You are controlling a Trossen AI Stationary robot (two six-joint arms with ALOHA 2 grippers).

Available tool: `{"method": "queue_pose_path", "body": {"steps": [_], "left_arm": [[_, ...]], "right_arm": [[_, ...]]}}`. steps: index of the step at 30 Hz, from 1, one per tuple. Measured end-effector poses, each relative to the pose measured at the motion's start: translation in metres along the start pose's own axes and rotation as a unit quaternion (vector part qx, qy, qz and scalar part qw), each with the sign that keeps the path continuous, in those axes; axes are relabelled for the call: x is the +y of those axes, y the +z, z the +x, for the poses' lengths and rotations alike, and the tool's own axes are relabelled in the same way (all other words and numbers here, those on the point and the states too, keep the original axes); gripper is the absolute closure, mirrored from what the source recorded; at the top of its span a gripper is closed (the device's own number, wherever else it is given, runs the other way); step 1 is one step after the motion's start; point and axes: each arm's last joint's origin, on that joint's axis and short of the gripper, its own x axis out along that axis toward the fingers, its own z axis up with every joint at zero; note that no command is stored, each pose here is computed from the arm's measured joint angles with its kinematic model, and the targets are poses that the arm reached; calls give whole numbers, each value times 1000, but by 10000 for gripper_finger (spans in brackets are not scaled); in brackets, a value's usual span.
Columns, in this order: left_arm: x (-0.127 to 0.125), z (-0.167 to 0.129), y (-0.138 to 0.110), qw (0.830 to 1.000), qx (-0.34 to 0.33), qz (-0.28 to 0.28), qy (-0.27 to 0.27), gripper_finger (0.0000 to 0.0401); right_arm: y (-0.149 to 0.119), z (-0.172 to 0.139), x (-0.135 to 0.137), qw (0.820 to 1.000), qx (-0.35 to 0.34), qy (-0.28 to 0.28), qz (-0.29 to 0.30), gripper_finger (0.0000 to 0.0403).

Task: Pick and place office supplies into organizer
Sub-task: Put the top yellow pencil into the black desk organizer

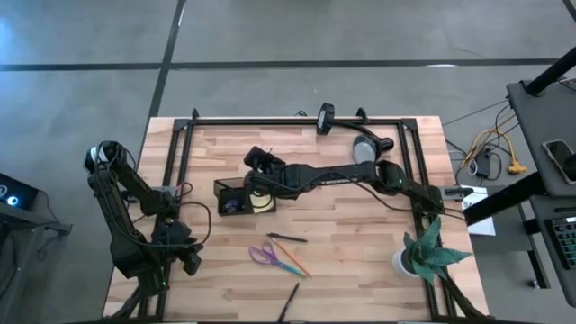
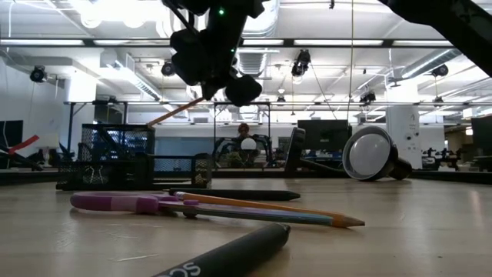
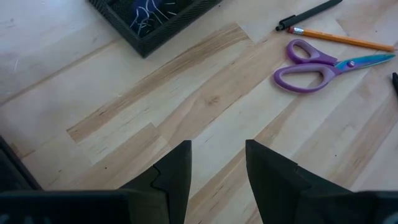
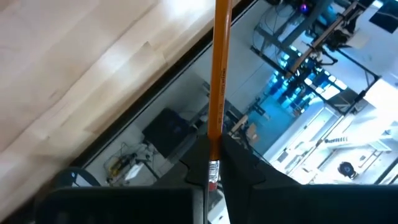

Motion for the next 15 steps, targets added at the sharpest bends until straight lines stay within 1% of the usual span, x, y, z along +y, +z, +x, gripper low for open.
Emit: {"method": "queue_pose_path", "body": {"steps": [5,12,15], "left_arm": [[0,0,0,1000,0,0,0,269],[0,0,0,1000,0,0,0,269],[0,0,0,1000,0,0,0,269]], "right_arm": [[0,0,0,1000,0,-1,-2,388],[19,8,10,1000,-2,0,-12,380],[22,10,11,1000,4,-4,-16,380]]}}
